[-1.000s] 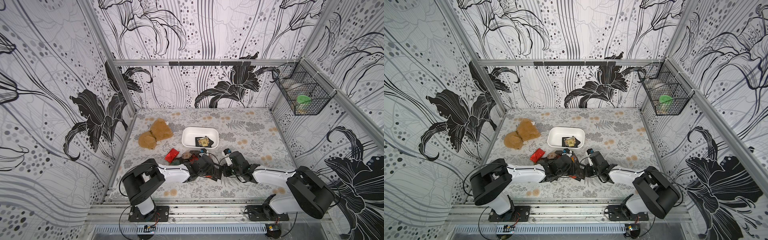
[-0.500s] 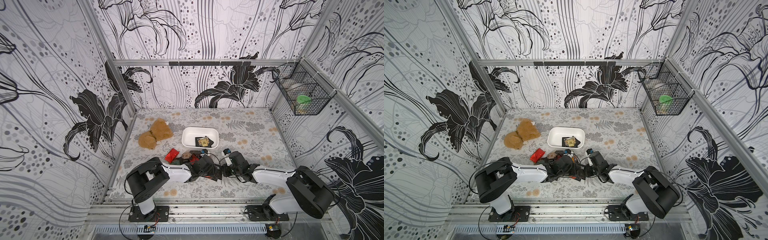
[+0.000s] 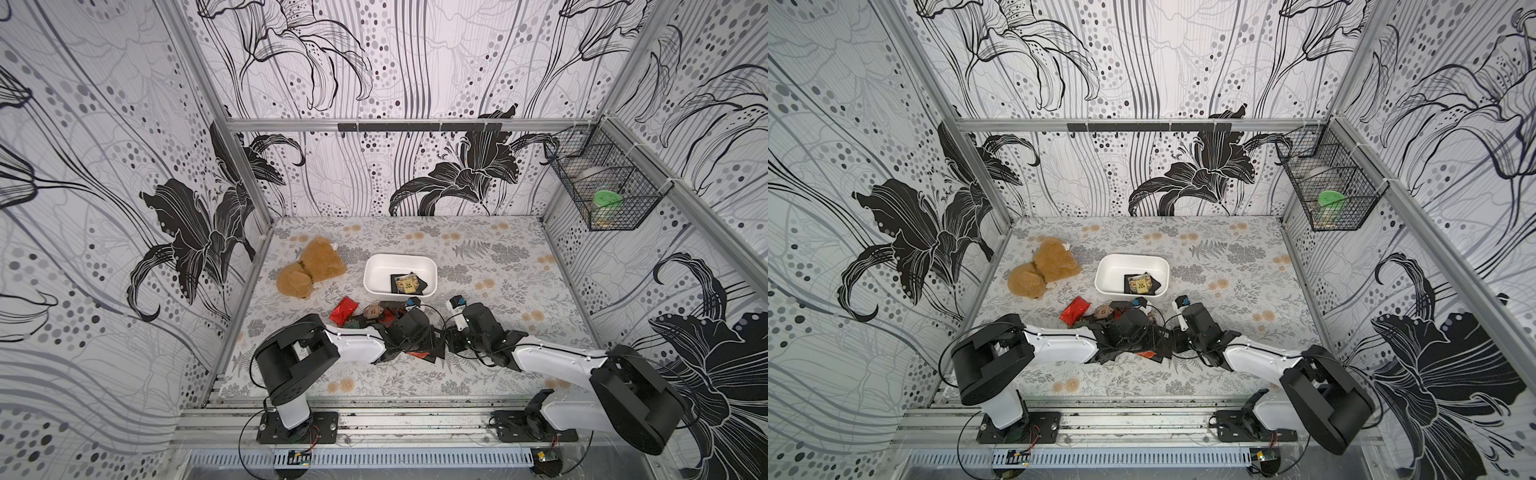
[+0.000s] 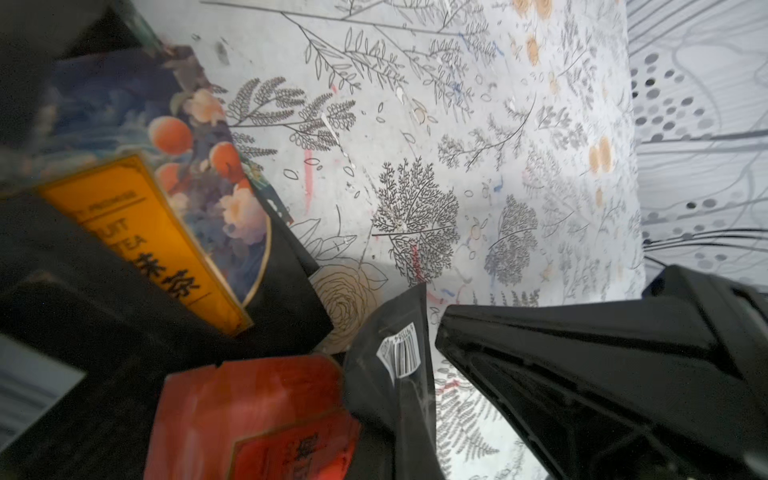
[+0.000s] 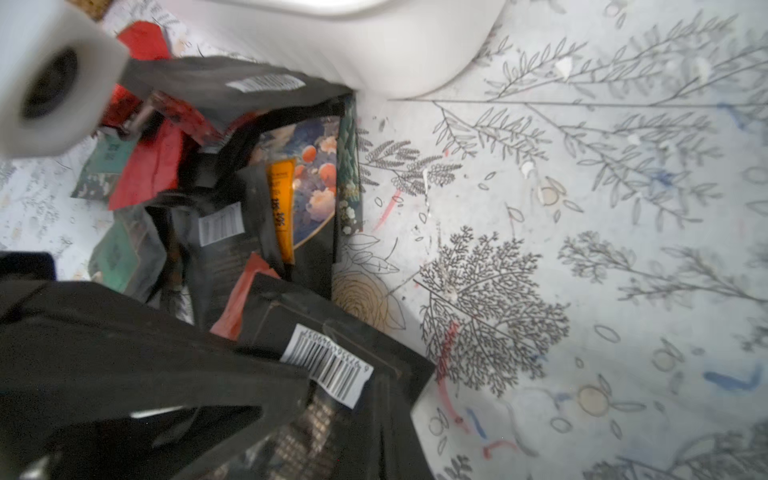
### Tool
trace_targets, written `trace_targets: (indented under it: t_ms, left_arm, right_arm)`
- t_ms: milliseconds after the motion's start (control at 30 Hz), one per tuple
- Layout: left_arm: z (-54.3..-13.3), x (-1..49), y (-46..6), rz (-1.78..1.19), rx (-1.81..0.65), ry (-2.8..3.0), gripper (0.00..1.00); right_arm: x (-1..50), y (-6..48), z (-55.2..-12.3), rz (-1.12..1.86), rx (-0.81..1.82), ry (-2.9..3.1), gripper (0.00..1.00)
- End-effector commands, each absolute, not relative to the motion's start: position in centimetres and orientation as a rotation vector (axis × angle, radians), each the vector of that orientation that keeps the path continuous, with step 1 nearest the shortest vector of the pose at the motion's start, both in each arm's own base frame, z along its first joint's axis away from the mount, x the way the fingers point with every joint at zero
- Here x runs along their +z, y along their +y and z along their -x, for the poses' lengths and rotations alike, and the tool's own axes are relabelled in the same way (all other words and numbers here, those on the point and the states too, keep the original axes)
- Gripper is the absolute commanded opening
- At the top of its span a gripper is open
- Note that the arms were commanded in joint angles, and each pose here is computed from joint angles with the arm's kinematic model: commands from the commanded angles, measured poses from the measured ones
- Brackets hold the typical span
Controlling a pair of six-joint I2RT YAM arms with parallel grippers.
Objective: Put the tea bags into the storage box
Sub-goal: Pick up the tea bag from the center of the board, then place the tea bag in the storage box.
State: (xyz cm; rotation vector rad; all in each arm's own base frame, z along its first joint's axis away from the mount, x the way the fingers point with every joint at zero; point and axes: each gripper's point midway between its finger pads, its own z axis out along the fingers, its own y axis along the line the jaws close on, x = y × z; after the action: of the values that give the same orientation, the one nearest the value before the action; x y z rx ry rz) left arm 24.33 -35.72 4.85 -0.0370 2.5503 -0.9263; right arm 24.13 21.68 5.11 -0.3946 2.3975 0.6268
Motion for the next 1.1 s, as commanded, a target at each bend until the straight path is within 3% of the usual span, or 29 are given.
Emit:
trace_targets:
  t_ms: [0, 200, 500, 733, 1067]
  left_arm:
    - [-24.4, 8.2, -35.1, 0.032, -0.957, 2.474, 0.0]
    - [-25.5, 13.3, -31.2, 0.066, -0.78, 2.362, 0.0]
    - [-32.0, 18.9, -25.2, 0.151, -0.432, 2.219, 0.0]
    - [-38.3, 18.7, -26.3, 0.157, -0.404, 2.236, 0.0]
    - [-44.7, 14.2, -27.0, 0.193, -0.334, 2.317, 0.02]
  right_arm:
    - [6.4, 20.5, -24.2, 0.334, 0.594, 2.332, 0.08]
    - [8.7, 17.9, -24.5, 0.221, 0.526, 2.22, 0.15]
    - [8.7, 18.4, -24.4, 0.237, 0.55, 2.225, 0.2]
    - [8.7, 18.4, -24.3, 0.239, 0.556, 2.223, 0.27]
    - [8.7, 18.5, -24.2, 0.25, 0.563, 2.225, 0.35]
